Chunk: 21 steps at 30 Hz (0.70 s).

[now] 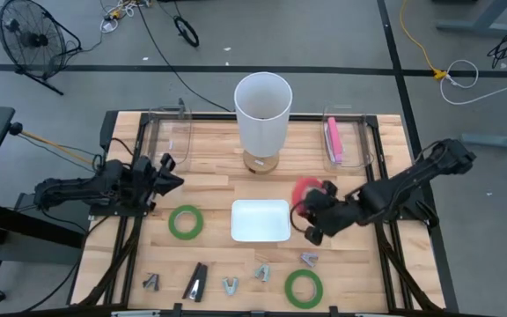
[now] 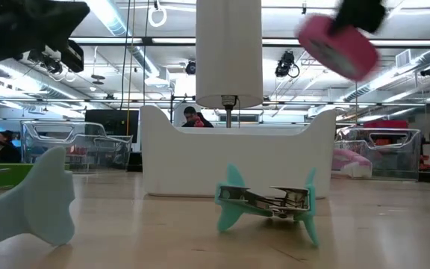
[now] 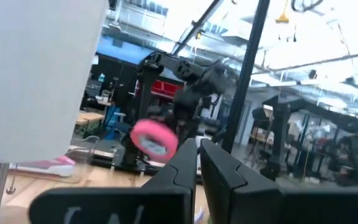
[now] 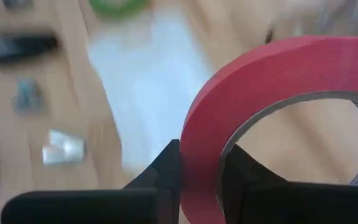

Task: Pick and place Stapler, Stapler remover, tape
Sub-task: Put the pink tape into the left transparent bin

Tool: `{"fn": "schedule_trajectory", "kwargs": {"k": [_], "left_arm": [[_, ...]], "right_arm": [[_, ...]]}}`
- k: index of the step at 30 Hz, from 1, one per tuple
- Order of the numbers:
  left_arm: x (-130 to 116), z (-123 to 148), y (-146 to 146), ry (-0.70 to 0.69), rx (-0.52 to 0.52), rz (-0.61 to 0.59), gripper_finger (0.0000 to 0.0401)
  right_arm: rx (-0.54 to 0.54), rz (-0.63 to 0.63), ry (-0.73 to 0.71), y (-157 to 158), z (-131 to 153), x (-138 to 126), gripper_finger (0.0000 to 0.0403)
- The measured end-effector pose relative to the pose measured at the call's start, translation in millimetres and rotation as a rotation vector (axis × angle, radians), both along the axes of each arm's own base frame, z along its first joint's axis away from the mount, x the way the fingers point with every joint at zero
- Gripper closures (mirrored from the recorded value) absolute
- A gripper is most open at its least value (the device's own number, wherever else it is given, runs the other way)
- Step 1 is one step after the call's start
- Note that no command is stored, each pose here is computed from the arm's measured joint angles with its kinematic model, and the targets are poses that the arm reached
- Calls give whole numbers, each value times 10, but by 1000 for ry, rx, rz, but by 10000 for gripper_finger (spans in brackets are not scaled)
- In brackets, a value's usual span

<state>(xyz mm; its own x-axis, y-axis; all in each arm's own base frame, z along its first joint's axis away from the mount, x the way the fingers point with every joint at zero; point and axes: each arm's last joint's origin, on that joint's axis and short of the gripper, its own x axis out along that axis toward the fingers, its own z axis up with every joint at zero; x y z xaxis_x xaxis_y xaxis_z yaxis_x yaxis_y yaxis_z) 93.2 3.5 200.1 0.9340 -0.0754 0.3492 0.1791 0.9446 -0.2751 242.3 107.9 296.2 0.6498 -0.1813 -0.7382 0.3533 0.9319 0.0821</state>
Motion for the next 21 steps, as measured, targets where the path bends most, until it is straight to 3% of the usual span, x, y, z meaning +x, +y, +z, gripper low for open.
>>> {"fn": "schedule_trajectory", "kwargs": {"k": [6,12,21], "left_arm": [[56,-12,24,26,-67,48,378],[180,137,-18,-6,-32,23,378],[830,731,-184,116,127,89,361]], "right_arm": [[-84,116,-274,-78,381,265,342],[-107,182,-339,-183,413,431,342],[-142,238,-400,-206,438,540,342]]}}
